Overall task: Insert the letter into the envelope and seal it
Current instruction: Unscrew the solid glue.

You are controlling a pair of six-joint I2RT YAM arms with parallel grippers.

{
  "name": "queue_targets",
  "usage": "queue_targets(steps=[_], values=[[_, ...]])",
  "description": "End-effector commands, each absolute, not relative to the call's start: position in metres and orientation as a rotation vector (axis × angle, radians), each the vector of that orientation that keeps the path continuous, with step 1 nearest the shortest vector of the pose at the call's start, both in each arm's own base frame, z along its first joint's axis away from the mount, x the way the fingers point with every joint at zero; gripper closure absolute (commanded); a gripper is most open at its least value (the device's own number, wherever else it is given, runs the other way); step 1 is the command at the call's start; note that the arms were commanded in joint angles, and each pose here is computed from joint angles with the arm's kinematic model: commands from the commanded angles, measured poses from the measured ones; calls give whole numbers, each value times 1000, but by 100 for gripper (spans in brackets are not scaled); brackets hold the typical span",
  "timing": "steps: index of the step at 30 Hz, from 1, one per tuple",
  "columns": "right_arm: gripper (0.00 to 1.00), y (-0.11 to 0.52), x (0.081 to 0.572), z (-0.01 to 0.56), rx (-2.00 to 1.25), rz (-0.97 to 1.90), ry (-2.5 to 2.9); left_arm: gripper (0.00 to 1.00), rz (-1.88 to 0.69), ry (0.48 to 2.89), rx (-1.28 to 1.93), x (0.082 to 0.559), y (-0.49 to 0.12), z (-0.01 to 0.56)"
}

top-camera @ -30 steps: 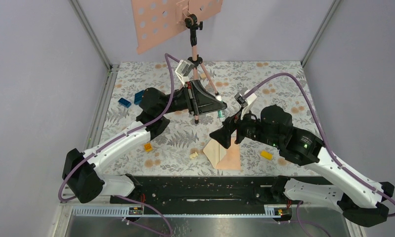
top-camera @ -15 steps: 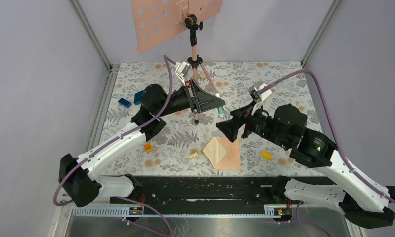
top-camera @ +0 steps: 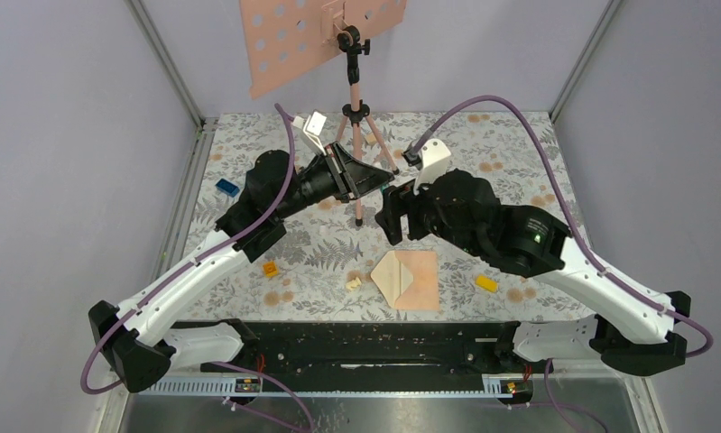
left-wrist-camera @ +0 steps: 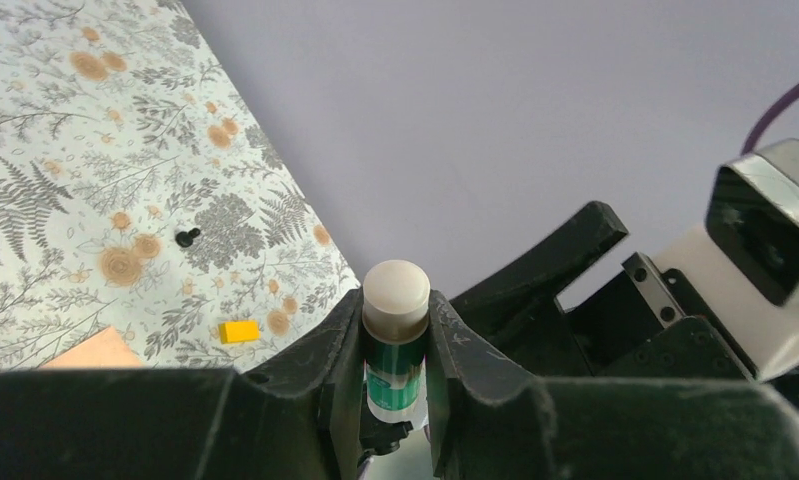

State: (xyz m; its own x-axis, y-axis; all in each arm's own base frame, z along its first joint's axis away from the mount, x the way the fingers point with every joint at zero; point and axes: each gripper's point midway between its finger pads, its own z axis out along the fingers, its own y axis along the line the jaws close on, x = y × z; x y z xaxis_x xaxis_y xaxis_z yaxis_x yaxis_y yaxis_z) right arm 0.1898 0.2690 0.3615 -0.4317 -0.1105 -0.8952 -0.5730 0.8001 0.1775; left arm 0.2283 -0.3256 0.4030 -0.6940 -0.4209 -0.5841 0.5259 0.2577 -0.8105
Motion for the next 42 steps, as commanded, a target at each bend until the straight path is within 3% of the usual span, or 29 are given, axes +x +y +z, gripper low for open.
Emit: queue_targets(steps=[1, 6, 14, 23, 26, 31, 42], values=[[27, 265, 194, 384, -462, 538, 1919, 100, -1517, 1693, 87, 232, -319, 425], [41, 272, 198, 387, -472, 536, 1902, 100, -1517, 1696, 88, 231, -318, 424], [44, 285, 202, 384, -502, 536, 1910, 100, -1522, 1691, 92, 229, -317, 426], [57, 291, 205, 380, -472, 549, 1909, 100, -1528, 1684, 100, 227, -317, 427], [66, 290, 207, 383, -450, 554, 1892, 100, -1530, 1676, 103, 225, -315, 429], [99, 290, 207, 382, -457, 554, 1884, 100, -1536, 1683, 149, 218, -315, 431], [100, 282, 163, 397, -556, 975, 1645, 100, -1780, 1439, 621, 143, -315, 482]])
